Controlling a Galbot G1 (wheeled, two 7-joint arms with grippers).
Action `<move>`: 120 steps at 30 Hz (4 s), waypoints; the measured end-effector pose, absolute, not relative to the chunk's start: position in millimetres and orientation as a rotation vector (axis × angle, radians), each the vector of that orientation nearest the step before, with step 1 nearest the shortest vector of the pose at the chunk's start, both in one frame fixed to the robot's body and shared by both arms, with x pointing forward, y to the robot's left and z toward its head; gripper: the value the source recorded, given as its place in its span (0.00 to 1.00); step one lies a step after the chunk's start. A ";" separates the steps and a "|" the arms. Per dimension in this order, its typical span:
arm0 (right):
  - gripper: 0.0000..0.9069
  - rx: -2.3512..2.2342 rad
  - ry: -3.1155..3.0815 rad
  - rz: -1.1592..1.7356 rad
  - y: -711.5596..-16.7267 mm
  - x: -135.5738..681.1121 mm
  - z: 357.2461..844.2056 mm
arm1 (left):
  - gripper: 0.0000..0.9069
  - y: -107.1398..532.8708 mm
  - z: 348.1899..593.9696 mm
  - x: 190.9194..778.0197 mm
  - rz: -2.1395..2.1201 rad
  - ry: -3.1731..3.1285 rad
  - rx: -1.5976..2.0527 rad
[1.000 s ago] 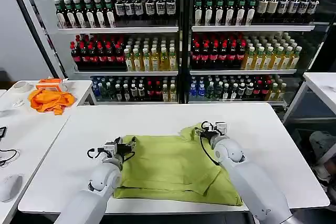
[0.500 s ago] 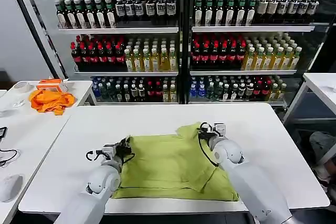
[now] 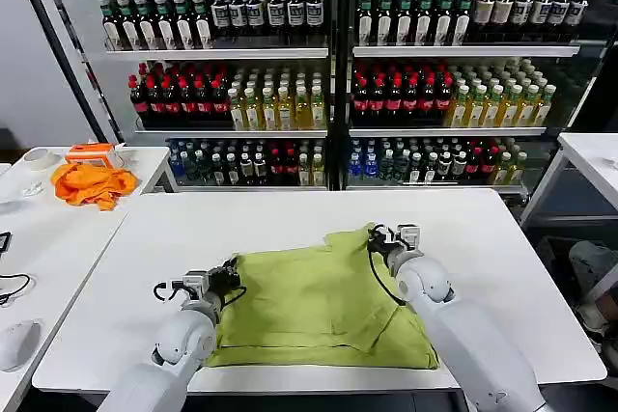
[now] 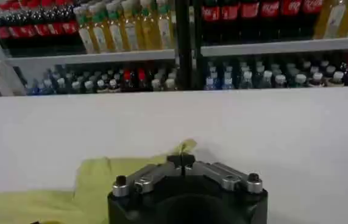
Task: Fold and organize the clothes.
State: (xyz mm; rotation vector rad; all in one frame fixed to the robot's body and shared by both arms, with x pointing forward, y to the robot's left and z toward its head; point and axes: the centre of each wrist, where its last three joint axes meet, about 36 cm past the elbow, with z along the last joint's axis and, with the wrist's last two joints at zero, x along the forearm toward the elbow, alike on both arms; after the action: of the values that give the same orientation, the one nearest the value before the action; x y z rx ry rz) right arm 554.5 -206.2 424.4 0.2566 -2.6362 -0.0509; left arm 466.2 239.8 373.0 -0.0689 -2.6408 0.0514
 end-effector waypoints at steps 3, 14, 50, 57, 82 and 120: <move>0.00 0.264 -2.656 -0.046 -207.8 549.0 430.6 | 0.02 243.0 378.8 464.2 0.058 -2.661 -0.070; 0.00 0.271 -2.708 -0.036 -214.9 524.4 444.4 | 0.02 250.2 398.0 452.9 0.079 -2.722 -0.090; 0.00 0.308 -2.698 -0.035 -228.7 349.0 442.6 | 0.02 255.1 403.0 348.0 0.060 -2.687 -0.128; 0.00 0.295 -2.678 -0.041 -227.0 337.0 434.8 | 0.02 252.3 395.2 338.1 0.037 -2.668 -0.125; 1.00 0.276 -2.762 -0.016 -227.5 310.5 435.4 | 1.00 237.1 385.4 315.3 0.060 -2.725 -0.008; 1.00 0.203 -2.822 -0.030 -229.8 299.0 432.9 | 0.02 205.7 338.2 298.8 0.264 -2.704 0.155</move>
State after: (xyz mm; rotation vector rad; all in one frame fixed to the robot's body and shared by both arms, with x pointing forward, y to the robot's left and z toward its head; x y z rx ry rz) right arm 299.0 -229.8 432.9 0.2026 -2.8224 -0.0301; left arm 298.8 205.7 338.2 0.1547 -2.7042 0.2639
